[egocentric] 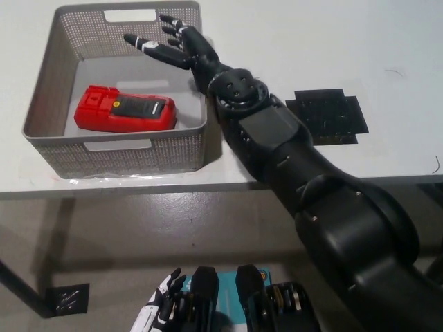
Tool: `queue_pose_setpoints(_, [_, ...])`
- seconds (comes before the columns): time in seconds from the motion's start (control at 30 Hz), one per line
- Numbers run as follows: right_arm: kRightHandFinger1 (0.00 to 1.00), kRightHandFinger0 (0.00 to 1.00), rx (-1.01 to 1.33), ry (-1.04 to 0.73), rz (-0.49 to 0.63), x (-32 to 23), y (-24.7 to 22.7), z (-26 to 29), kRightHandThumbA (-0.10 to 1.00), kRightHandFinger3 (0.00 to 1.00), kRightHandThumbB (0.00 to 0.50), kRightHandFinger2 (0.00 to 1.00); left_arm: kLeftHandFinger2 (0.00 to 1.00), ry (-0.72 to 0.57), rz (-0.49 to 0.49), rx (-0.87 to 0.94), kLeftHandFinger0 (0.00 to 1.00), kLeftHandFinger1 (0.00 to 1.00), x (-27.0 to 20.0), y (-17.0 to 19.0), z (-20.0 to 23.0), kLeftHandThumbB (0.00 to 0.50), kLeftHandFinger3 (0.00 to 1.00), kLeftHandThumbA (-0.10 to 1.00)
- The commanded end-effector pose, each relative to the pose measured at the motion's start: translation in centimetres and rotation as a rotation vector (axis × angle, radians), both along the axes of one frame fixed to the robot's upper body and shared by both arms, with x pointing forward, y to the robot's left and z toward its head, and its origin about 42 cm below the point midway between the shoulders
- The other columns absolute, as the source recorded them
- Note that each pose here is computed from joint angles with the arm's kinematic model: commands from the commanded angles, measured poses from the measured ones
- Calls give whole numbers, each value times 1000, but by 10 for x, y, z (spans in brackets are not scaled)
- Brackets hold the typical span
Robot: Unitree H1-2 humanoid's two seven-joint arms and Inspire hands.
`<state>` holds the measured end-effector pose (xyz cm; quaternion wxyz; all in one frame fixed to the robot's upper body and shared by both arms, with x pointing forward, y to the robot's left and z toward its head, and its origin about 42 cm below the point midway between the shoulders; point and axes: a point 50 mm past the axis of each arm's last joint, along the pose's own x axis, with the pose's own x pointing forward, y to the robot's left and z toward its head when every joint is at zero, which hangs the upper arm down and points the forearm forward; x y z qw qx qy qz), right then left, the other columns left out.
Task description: Use the right hand to pick up a multimeter on the right side and put it into a container on the left side
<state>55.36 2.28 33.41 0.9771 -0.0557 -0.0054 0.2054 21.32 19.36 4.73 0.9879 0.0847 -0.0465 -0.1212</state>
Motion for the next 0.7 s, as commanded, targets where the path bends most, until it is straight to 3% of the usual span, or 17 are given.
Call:
queue_pose_setpoints(0.0, [1000, 1000, 194, -151, 97, 12, -33, 64, 966, 1000, 500, 1000, 1000, -53, -14, 12, 1000, 1000, 2, 1, 9, 366, 1000, 1000])
queue_pose_setpoints(0.23, [1000, 1000, 470, -308, 132, -22, -134, 92, 1000, 1000, 488, 1000, 1000, -28, -2, -14, 1000, 1000, -2, 8, 5, 380, 1000, 1000])
queue_pose_setpoints(0.5, [1000, 1000, 331, -661, 76, -128, -229, 98, 1000, 1000, 491, 1000, 1000, -18, 27, 22, 1000, 1000, -5, 13, -2, 385, 1000, 1000])
queue_pose_setpoints(0.67, [1000, 1000, 263, -705, 90, -190, -251, 63, 1000, 1000, 500, 1000, 1000, -4, 44, 24, 1000, 1000, -8, 15, -6, 385, 1000, 1000])
